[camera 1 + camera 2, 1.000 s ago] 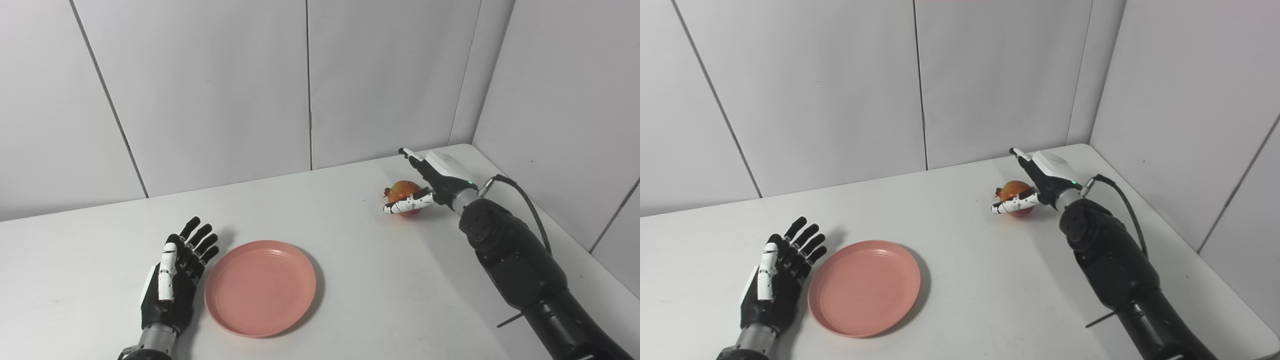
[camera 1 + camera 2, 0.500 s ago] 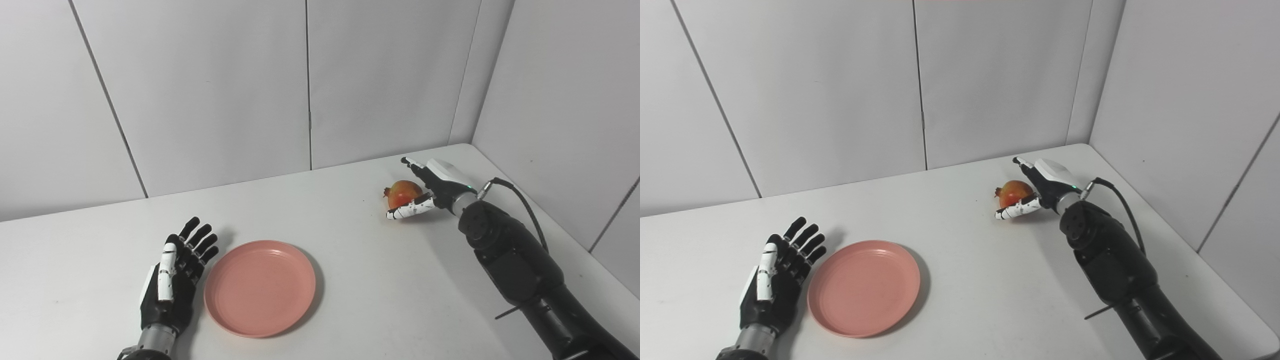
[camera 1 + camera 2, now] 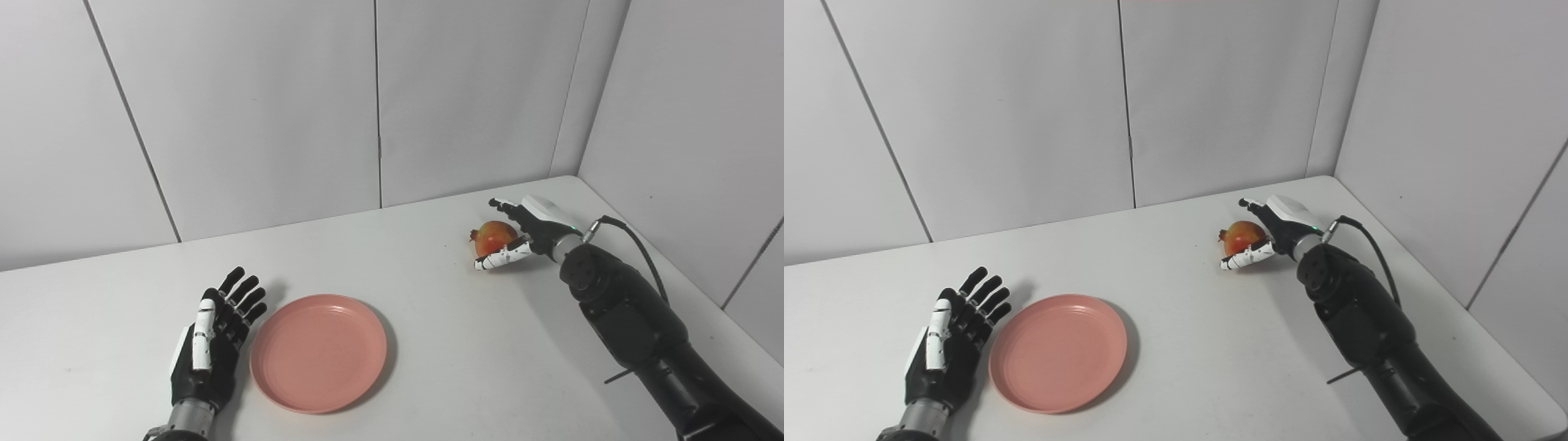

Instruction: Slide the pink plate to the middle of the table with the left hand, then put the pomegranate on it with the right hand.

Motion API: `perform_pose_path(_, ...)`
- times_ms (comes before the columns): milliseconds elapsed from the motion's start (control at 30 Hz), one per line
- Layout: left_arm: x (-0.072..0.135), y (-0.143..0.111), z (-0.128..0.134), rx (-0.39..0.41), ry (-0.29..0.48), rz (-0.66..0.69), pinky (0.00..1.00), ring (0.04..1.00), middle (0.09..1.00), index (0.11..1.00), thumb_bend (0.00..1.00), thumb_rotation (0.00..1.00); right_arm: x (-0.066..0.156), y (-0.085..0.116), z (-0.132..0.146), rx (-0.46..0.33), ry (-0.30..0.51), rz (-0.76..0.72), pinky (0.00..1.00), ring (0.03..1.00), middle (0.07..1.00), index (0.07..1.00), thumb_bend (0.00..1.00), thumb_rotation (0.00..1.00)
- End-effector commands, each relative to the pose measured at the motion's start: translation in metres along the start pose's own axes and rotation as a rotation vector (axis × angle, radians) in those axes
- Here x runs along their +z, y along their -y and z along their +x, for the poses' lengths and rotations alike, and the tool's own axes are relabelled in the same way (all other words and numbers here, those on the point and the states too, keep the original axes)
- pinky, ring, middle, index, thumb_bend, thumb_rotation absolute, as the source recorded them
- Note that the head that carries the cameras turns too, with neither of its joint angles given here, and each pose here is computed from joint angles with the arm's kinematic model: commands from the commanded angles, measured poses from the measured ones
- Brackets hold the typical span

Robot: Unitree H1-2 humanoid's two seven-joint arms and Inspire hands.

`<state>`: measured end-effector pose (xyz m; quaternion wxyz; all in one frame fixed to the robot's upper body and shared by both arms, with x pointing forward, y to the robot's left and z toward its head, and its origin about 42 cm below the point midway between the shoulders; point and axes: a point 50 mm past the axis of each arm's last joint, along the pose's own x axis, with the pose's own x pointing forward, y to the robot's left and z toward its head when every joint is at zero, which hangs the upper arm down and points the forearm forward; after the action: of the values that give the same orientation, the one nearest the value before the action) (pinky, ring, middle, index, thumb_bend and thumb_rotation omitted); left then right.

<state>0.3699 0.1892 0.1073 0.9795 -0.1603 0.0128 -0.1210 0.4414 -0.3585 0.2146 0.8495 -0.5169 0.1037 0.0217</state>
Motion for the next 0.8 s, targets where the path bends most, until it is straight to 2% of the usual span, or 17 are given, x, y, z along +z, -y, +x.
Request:
perform_pose_path(0, -0.015, -0.007, -0.01, 0.033, -0.085, 0.004, 0.87, 0.862, 0.864, 0.853, 0.39, 1.0, 0.015, 0.037, 0.007, -0.095, 0.041, -0.024, 0.81, 0.886, 0.907, 0.9, 0.99, 0.37)
perform_pose_path(300, -0.016, -0.006, -0.01, 0.034, -0.09, 0.004, 0.87, 0.866, 0.866, 0.854, 0.39, 1.0, 0.014, 0.035, 0.012, -0.083, 0.039, -0.035, 0.8, 0.86, 0.868, 0.845, 0.95, 0.32)
perform_pose_path(367, -0.015, -0.005, -0.011, 0.035, -0.092, 0.004, 0.86, 0.864, 0.865, 0.852, 0.39, 1.0, 0.015, 0.034, 0.013, -0.084, 0.042, -0.024, 0.73, 0.803, 0.83, 0.823, 0.92, 0.28)
perform_pose_path(500, -0.015, -0.005, -0.011, 0.032, -0.095, 0.009, 0.86, 0.864, 0.866, 0.855, 0.39, 1.0, 0.017, 0.03, 0.016, -0.079, 0.053, -0.008, 0.67, 0.748, 0.795, 0.797, 0.88, 0.22)
perform_pose_path(533, -0.015, -0.005, -0.011, 0.031, -0.094, 0.009, 0.86, 0.864, 0.867, 0.858, 0.39, 1.0, 0.017, 0.03, 0.017, -0.073, 0.052, -0.014, 0.62, 0.696, 0.759, 0.772, 0.83, 0.2)
perform_pose_path(600, -0.015, -0.005, -0.011, 0.031, -0.095, 0.007, 0.86, 0.864, 0.868, 0.858, 0.39, 1.0, 0.018, 0.029, 0.019, -0.054, 0.04, -0.03, 0.61, 0.686, 0.751, 0.767, 0.82, 0.2)
perform_pose_path(733, -0.016, -0.005, -0.01, 0.03, -0.097, 0.005, 0.86, 0.859, 0.861, 0.853, 0.38, 1.0, 0.02, 0.029, 0.023, -0.029, 0.028, -0.039, 0.58, 0.619, 0.67, 0.684, 0.72, 0.17)
perform_pose_path(767, -0.016, -0.005, -0.01, 0.028, -0.096, 0.005, 0.86, 0.861, 0.863, 0.855, 0.38, 1.0, 0.021, 0.029, 0.024, -0.03, 0.031, -0.035, 0.53, 0.569, 0.617, 0.636, 0.68, 0.16)
